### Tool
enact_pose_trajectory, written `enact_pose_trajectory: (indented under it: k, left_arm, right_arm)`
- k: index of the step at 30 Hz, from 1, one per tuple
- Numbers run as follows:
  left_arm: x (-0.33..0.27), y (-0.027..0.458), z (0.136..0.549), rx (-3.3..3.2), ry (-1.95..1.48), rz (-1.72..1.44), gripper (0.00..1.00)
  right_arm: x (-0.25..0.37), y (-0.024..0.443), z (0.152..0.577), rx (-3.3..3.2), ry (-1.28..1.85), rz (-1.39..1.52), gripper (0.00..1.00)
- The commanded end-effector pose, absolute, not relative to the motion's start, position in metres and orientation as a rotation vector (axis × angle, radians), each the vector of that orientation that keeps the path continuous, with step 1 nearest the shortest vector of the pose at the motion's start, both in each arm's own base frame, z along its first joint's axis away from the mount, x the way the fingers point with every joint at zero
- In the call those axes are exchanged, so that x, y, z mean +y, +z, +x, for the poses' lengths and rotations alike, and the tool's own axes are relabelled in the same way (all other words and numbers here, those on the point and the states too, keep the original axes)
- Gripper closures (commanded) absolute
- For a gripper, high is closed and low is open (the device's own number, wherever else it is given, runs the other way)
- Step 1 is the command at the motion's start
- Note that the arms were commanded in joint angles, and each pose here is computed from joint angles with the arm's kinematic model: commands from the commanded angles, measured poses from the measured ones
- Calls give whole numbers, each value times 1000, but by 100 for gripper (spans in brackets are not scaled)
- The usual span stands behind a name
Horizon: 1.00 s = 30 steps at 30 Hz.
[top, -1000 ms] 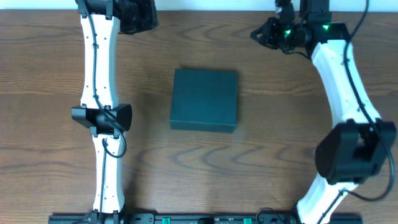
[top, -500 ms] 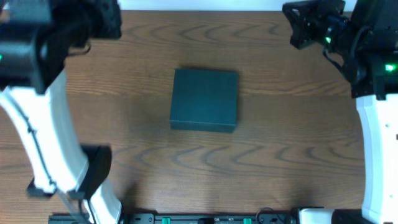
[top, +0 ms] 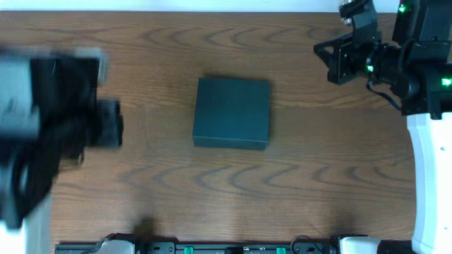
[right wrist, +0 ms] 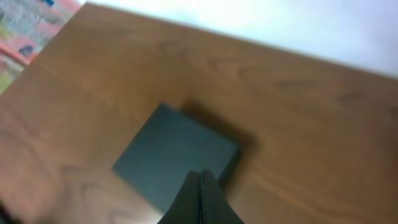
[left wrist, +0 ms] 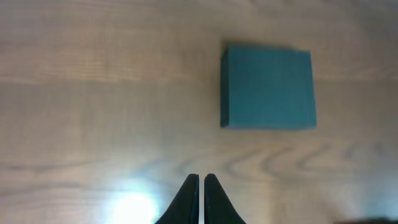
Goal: Pack container
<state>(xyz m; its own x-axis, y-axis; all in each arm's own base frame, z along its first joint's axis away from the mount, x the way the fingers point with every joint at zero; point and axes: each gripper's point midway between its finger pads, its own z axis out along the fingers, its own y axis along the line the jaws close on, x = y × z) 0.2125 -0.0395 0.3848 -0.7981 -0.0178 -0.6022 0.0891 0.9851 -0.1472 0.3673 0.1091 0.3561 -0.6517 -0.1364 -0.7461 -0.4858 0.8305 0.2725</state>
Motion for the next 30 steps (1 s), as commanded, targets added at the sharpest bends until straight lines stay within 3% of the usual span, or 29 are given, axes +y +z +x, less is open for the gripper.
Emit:
enact_pose_trajectory:
  k: [1,2,3,4,5,6,7,8,30]
  left_arm:
    - [-32,377,164,2449,-197,58,94]
    - [-31,375,155,2434,-198,56,94]
    - [-31,372,147,2421,-199,57,94]
    - [-30,370,140,2409,-199,57,84]
    - [-29,368,134,2397,-200,58,64]
    - [-29,366,127,2382,-201,57,41]
    - [-28,365,123,2374,-206,45,29]
    - [-28,365,121,2366,-209,38,3]
    - [-27,360,115,2382,-202,35,5]
  right_arm:
    - [125,358,349,2256,647,-513,99]
    - [128,355,345,2273,657,-521,98]
    - [130,353,342,2286,663,-526,90]
    - [132,351,339,2296,668,-530,72]
    - [133,350,337,2306,672,-532,52]
    - [133,348,335,2316,673,-534,20]
    - [133,347,335,2322,670,-532,1]
    - [133,347,334,2323,671,-532,1]
    - [133,347,334,2323,670,-531,1]
